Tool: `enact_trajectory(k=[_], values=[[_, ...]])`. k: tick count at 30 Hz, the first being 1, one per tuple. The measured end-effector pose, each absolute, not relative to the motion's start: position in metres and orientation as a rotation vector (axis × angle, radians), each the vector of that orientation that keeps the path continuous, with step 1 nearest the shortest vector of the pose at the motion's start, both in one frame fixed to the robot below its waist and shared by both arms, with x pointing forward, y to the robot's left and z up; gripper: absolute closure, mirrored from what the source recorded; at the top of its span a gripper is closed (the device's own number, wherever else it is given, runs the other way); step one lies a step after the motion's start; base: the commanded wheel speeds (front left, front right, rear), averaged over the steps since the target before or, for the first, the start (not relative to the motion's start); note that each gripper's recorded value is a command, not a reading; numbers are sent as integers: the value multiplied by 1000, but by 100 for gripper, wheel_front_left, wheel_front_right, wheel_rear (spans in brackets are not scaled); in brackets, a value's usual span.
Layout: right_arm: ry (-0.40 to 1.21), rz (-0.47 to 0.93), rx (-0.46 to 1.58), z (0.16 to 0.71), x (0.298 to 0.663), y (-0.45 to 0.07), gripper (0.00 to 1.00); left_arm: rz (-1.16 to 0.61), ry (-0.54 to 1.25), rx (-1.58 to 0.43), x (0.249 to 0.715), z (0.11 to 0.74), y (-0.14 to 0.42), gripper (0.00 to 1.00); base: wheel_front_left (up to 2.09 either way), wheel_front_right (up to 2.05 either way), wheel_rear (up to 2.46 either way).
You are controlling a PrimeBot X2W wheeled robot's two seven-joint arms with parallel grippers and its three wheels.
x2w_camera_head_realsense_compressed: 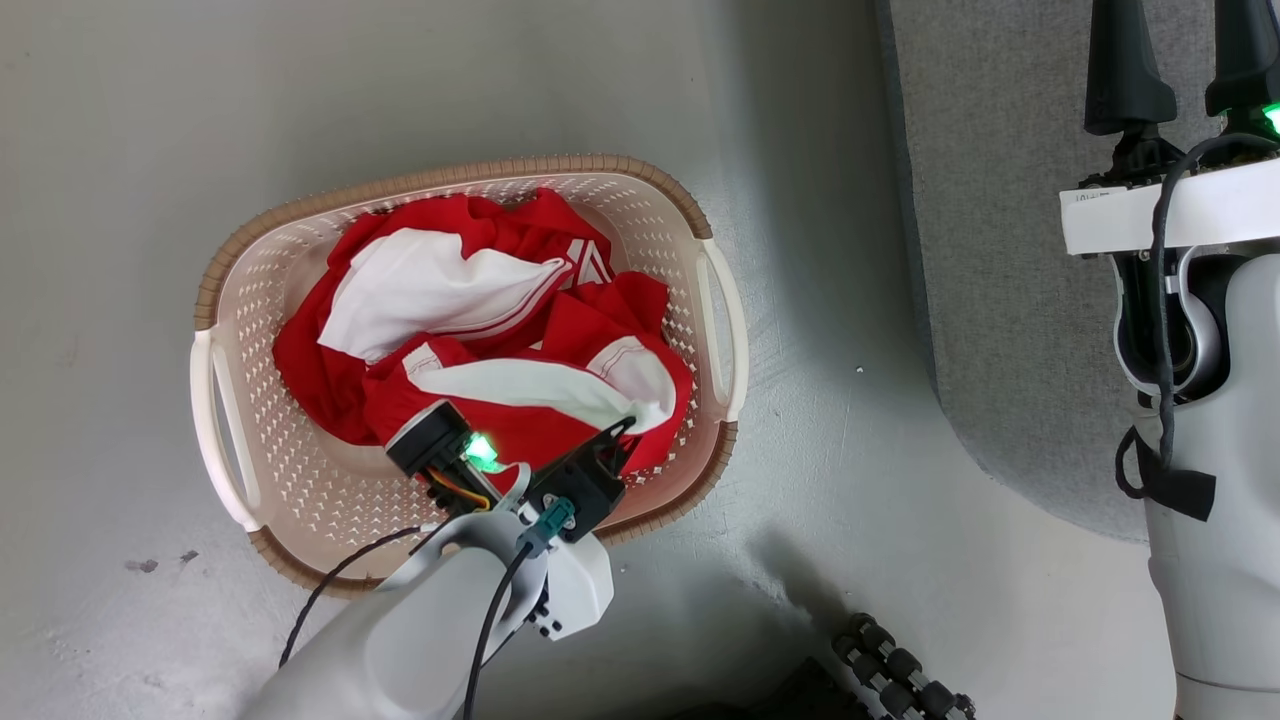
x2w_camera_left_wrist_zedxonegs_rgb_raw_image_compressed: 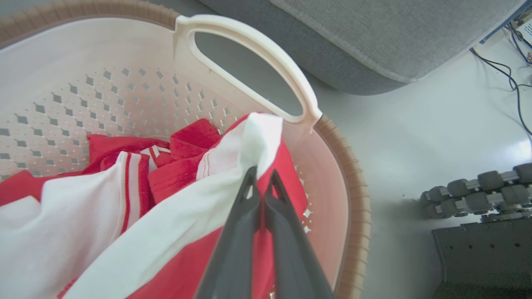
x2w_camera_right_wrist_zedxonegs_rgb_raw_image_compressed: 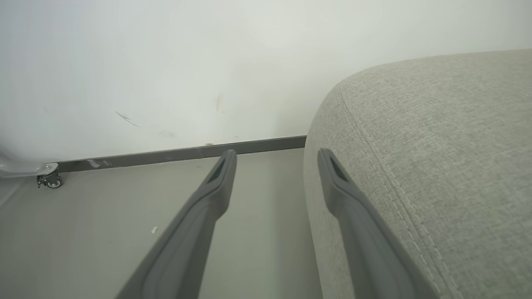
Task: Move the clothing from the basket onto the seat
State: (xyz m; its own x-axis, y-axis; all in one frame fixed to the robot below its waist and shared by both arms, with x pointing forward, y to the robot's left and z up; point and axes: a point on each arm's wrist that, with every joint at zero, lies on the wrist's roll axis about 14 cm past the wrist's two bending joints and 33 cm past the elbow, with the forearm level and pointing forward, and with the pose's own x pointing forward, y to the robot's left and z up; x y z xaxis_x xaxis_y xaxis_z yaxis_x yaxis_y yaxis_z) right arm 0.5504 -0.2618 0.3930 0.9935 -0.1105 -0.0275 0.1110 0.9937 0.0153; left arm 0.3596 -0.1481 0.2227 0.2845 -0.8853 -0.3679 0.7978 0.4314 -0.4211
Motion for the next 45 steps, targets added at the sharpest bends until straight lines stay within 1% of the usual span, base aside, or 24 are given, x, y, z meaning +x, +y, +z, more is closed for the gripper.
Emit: enact_trajectory(k=[7,15,20,21,26,35,41,45], values=[[15,-125,17,398,550,-266,0,-1108,551,-164,384,233,-151,100,0,0,0],[-9,-138,22,408,551,-269,0,-993,518,-141,416,238,-137,100,0,0,0],[-29,-133,23,416,553,-267,0,-912,425,-151,450,263,-132,100,0,0,0],[-29,-133,23,416,553,-267,0,-912,425,-151,450,263,-132,100,0,0,0],[-50,-120,14,427,555,-261,0,-842,330,-170,476,294,-124,100,0,0,0],[-105,-93,28,453,555,-250,0,-700,153,-158,521,351,-88,100,0,0,0],[-97,-76,46,457,544,-241,0,-660,15,-119,538,399,-67,100,0,0,0],[-127,-60,52,473,541,-235,0,-631,-61,-114,541,431,-55,100,0,0,0]])
